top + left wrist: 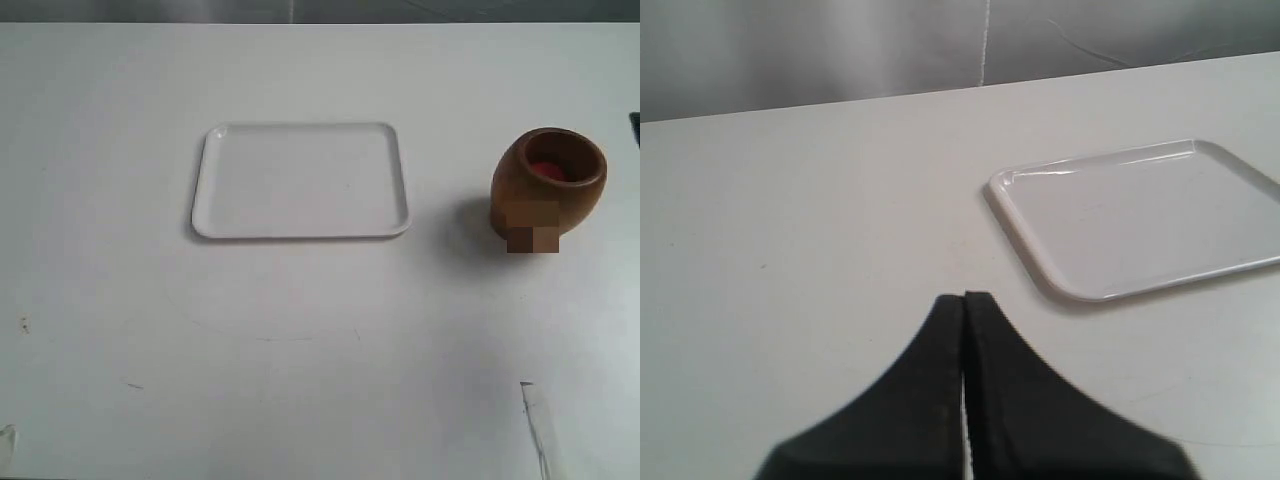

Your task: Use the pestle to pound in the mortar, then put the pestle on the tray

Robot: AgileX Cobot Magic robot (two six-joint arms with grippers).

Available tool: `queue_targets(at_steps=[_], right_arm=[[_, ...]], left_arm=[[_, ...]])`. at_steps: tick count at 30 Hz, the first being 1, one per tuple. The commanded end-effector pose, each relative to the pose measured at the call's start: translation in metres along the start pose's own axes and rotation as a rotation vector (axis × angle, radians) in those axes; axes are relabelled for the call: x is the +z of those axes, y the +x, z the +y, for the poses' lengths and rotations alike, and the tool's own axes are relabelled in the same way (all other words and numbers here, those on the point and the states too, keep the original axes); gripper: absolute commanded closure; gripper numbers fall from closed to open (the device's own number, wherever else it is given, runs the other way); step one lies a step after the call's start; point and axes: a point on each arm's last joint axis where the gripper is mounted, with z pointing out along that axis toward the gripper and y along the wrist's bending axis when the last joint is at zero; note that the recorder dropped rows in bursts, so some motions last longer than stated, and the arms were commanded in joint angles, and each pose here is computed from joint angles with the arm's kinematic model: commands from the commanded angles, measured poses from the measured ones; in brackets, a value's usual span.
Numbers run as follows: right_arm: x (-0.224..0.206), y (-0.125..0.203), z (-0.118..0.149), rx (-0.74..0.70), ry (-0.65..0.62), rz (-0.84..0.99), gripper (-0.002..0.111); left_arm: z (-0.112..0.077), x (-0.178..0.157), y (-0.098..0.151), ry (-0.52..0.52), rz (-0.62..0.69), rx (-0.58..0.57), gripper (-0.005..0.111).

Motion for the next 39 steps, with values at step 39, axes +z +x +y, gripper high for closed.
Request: queue_targets(at_steps=[39], right_arm=[[0.03,0.019,0.072,0.479,-0.211,-0.62,0.108]], left_arm=[[-0.001,0.0,0.0,0.008,-0.007,-0.012,0.107]])
